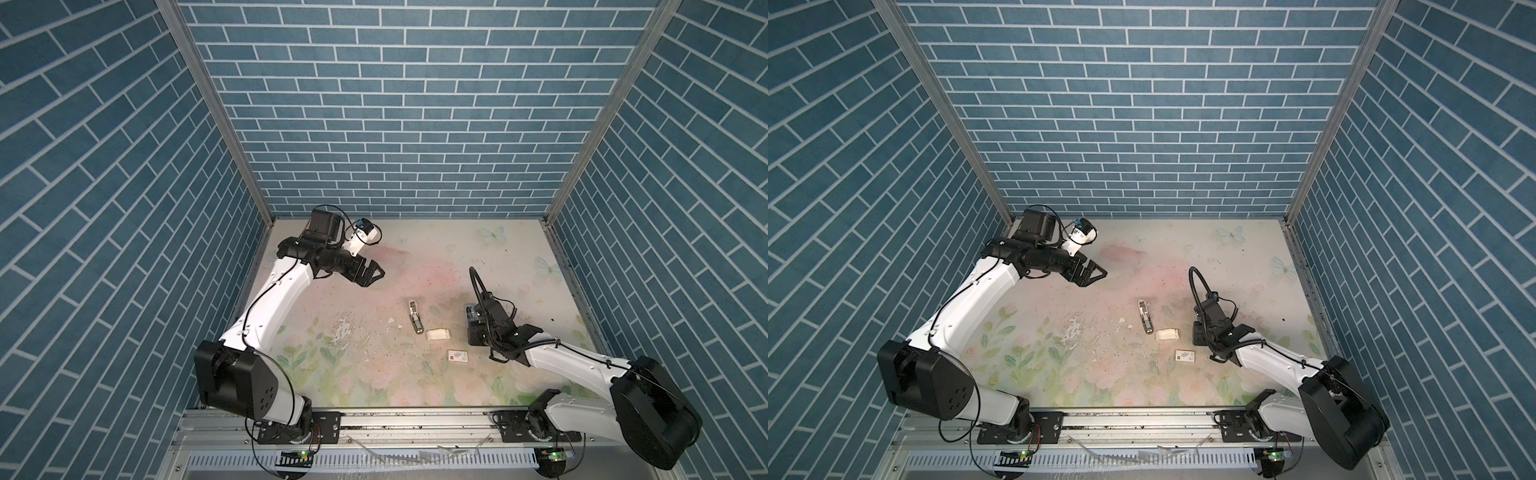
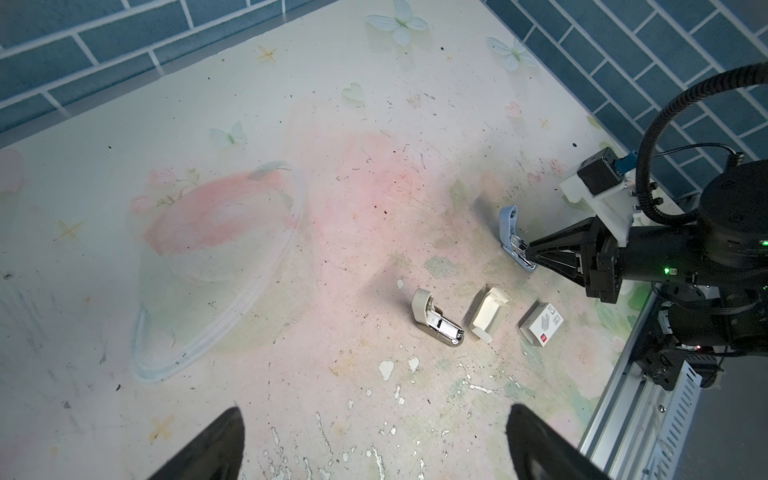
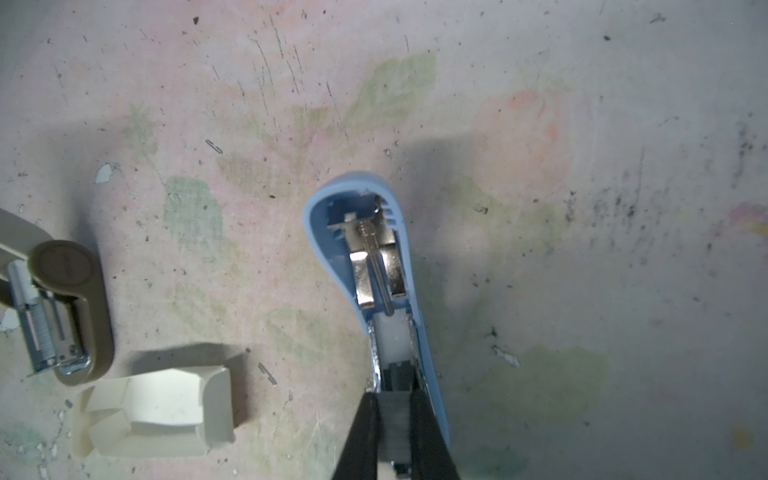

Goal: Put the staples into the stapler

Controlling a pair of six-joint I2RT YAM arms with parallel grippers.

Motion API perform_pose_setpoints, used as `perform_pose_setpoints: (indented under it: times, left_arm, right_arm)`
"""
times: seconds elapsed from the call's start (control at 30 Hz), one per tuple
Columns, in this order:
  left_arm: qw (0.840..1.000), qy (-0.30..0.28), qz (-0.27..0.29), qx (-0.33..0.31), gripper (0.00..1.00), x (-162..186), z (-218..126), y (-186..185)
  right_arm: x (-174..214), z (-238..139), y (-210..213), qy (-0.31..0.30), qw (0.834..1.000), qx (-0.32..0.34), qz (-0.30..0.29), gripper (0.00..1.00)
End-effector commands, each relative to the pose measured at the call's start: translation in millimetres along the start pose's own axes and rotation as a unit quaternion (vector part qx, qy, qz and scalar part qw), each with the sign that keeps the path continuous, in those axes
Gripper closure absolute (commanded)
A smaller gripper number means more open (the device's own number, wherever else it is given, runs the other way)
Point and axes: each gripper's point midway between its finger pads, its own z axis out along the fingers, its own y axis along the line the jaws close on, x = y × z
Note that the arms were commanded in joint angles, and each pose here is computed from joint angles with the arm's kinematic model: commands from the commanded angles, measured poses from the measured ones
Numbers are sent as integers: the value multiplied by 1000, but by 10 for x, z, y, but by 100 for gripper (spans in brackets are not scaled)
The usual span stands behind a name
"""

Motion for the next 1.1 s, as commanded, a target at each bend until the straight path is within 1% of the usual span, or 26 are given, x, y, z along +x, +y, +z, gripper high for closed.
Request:
perform_pose_setpoints:
  times: [0.0, 0.1, 0.37, 0.83, 0.93, 1.07]
  left_arm:
    - [1000, -3, -3, 4, 1, 18, -7, -6]
    - [1000, -3, -3, 3, 1, 11, -11, -2]
    - [1000, -3, -3, 4, 0, 9, -23, -17]
    - [1000, -5, -4, 5, 0, 10, -34, -32]
    - [1000, -7, -2, 5, 0, -1, -44, -35]
    - [1000, -6, -3, 5, 1, -8, -41, -30]
  right_arm:
    - [-38, -57, 10, -5, 1000, -2, 0, 90]
    - [-93, -78, 70, -7, 1000, -11, -1, 90]
    - [-78, -57, 153, -3, 999, -35, 9, 90]
    - [-27, -30, 192, 15, 999, -42, 10, 90]
    - [-79, -65, 227, 6, 999, -51, 11, 90]
    - [-245, -183, 202, -16, 999, -34, -10, 90]
